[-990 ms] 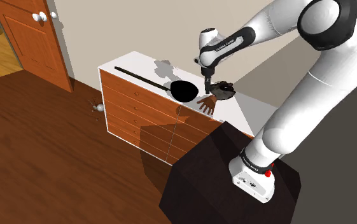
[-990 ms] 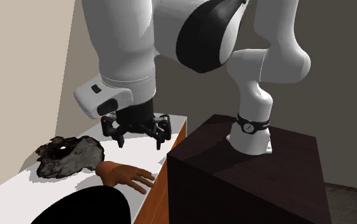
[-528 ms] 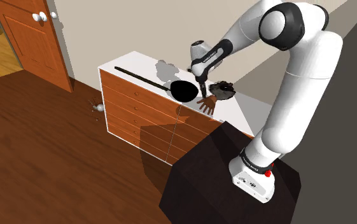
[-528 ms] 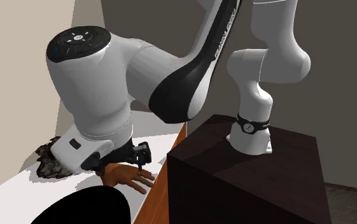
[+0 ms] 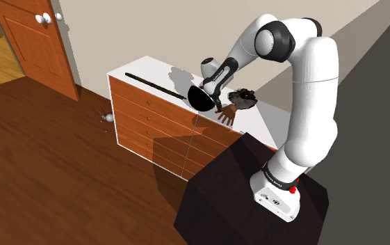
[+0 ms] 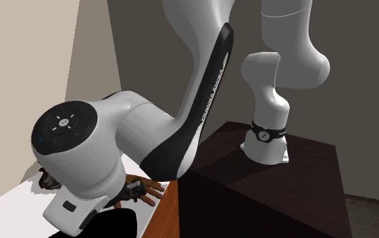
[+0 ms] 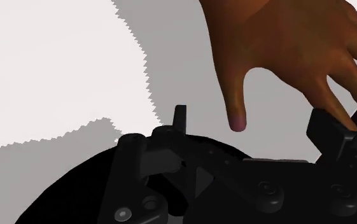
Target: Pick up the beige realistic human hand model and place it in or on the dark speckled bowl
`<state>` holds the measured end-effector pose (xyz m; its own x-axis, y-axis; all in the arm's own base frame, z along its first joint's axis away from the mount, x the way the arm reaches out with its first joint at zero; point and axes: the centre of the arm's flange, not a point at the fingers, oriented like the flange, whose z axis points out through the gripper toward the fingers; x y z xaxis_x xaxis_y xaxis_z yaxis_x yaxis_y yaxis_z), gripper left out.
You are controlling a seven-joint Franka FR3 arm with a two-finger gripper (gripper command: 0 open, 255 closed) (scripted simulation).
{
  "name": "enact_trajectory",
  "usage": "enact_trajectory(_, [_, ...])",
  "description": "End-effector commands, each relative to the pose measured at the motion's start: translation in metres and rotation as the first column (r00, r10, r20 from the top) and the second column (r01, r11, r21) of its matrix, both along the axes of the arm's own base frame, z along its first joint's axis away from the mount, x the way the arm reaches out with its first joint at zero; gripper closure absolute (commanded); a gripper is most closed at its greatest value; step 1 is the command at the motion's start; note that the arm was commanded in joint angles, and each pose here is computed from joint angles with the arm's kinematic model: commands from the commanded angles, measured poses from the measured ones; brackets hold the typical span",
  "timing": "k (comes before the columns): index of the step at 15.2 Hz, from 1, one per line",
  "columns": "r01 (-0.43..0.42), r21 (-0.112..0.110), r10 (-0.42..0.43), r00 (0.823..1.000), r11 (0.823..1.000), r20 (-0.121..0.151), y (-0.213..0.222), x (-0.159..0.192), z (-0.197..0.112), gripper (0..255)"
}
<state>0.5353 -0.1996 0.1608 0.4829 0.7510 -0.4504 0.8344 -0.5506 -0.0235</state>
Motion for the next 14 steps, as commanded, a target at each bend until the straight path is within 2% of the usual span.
enact_trajectory(1, [-0.014,0.004,0.014,1.0,1.0,0.007,-0.001,0.0,-0.011,0])
enact_trajectory(5, [-0.014,0.004,0.014,1.0,1.0,0.007,-0.007,-0.005,-0.028,0])
enact_trajectory(13, [-0.014,0.004,0.014,1.0,1.0,0.007,-0.007,-0.005,-0.028,0])
enact_trajectory(14, [-0.014,0.004,0.014,1.0,1.0,0.007,-0.007,-0.005,-0.028,255])
